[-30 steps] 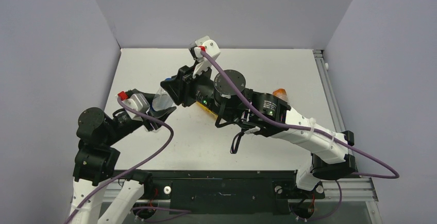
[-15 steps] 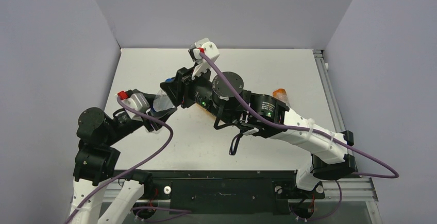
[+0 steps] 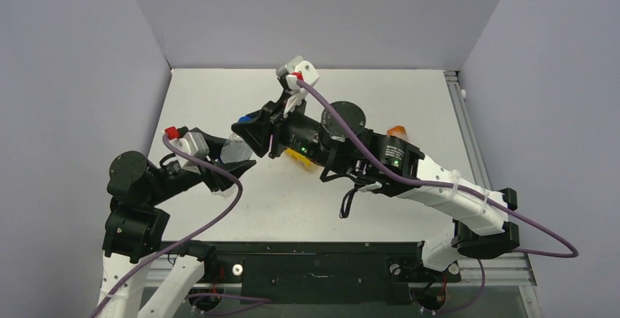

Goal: Unscrew the bottle caps
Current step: Unscrew the bottle cap from the plastic bottle.

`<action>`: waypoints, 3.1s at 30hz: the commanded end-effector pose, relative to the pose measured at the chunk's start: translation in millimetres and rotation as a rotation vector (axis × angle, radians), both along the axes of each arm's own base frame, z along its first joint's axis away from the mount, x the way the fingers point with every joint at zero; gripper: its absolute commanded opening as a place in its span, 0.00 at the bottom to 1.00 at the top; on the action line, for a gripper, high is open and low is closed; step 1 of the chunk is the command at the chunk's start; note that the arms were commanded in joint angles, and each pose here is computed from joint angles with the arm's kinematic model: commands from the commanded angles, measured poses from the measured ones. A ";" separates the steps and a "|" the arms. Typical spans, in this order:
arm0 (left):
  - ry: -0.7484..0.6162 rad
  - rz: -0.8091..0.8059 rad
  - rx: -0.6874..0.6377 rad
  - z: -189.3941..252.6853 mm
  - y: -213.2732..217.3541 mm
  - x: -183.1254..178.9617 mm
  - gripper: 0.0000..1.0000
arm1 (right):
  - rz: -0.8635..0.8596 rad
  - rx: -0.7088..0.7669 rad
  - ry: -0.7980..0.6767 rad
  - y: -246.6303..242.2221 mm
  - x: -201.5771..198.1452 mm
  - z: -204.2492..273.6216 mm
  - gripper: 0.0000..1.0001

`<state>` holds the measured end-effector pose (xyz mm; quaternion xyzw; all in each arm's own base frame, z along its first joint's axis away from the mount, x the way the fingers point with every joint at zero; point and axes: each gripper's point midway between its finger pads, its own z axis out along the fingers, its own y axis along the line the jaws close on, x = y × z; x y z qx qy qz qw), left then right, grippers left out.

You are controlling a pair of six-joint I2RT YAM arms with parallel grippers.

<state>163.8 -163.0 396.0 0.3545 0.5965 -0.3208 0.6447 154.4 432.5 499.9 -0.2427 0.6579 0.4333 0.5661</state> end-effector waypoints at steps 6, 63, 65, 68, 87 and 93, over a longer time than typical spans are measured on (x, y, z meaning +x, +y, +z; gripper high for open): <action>0.197 -0.405 -0.233 59.7 -31.1 -71.5 0.09 | 0.498 0.171 -0.213 -44.4 -94.2 62.5 0.00; 0.099 -0.263 -0.190 62.4 -22.8 -52.2 0.11 | 0.363 0.078 -0.202 -17.3 -70.8 63.5 0.00; 0.142 -0.339 -0.233 73.9 -27.1 -65.1 0.14 | 0.518 0.086 -0.242 -21.8 -95.3 67.4 0.00; 0.182 -0.444 -0.274 88.9 -30.6 -83.6 0.15 | 0.691 0.100 -0.277 -33.1 -121.5 71.2 0.00; 0.090 -0.246 -0.170 62.9 -23.2 -42.8 0.14 | -0.016 0.169 -0.110 -66.3 -20.2 85.5 0.79; -0.049 -0.043 -0.072 41.3 -4.7 -10.4 0.14 | -0.132 0.049 -0.027 -33.6 -6.9 53.0 0.81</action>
